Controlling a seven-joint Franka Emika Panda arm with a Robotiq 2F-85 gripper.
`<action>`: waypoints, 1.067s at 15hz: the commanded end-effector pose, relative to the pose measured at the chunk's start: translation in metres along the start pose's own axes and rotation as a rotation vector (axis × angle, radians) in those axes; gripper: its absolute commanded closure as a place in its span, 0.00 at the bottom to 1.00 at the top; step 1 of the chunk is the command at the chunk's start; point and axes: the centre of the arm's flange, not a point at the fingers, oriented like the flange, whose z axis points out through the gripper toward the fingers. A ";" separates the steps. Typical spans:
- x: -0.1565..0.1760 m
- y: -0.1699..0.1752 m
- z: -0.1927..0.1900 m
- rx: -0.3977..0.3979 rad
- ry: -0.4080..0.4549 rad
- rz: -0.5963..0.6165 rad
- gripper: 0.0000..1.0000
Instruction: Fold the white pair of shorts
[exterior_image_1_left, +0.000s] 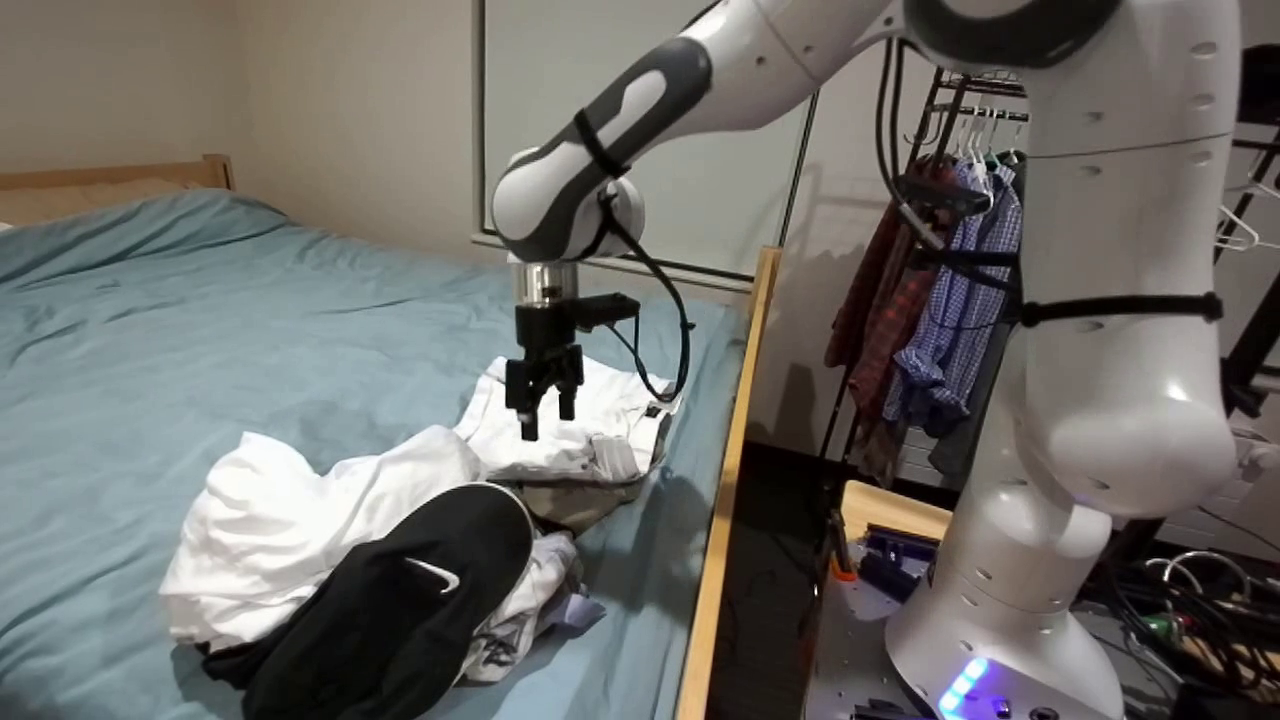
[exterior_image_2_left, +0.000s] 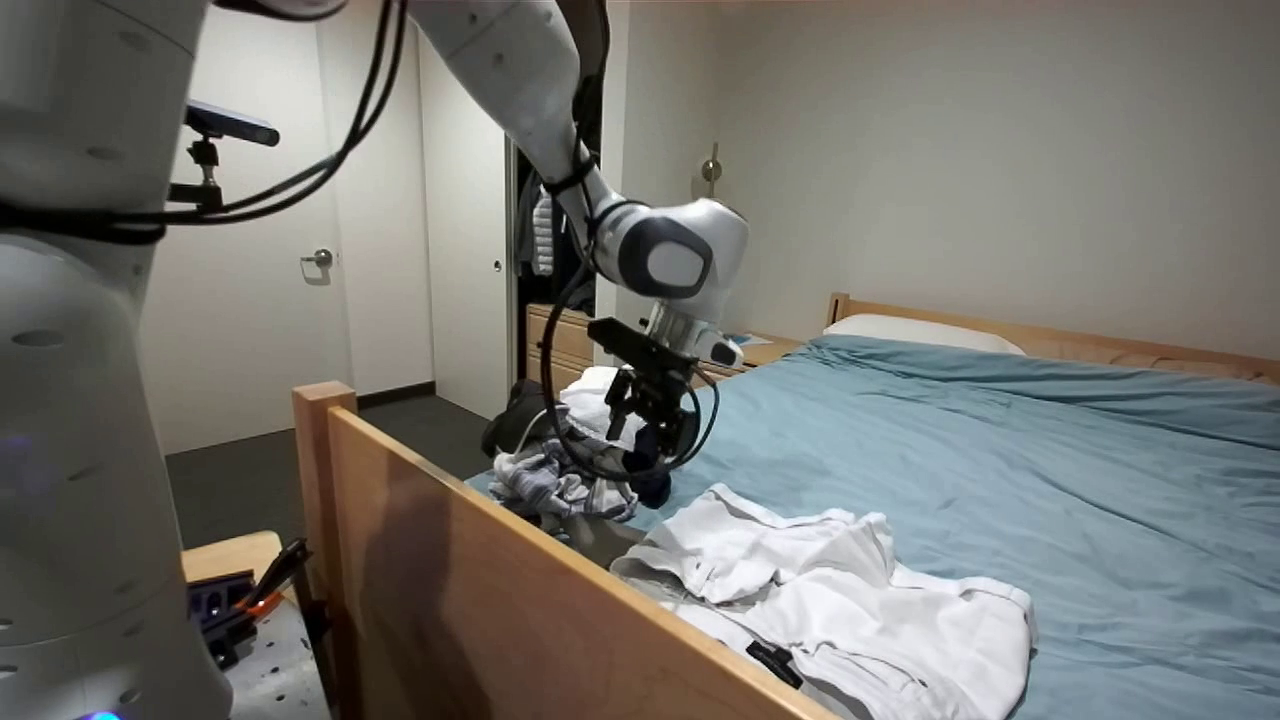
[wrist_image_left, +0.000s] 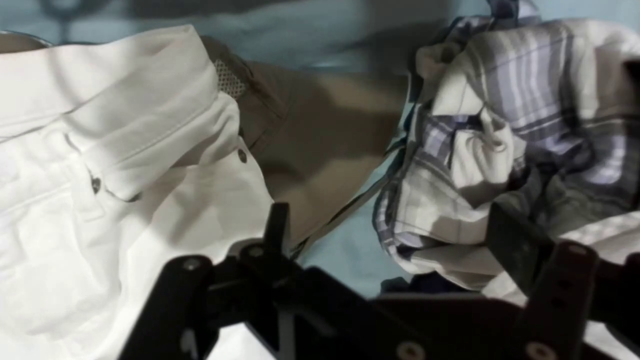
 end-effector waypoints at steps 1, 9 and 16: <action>0.057 -0.006 0.040 -0.104 -0.025 0.154 0.00; 0.097 0.004 0.090 -0.370 -0.126 0.405 0.00; 0.109 0.010 0.108 -0.491 -0.278 0.454 0.40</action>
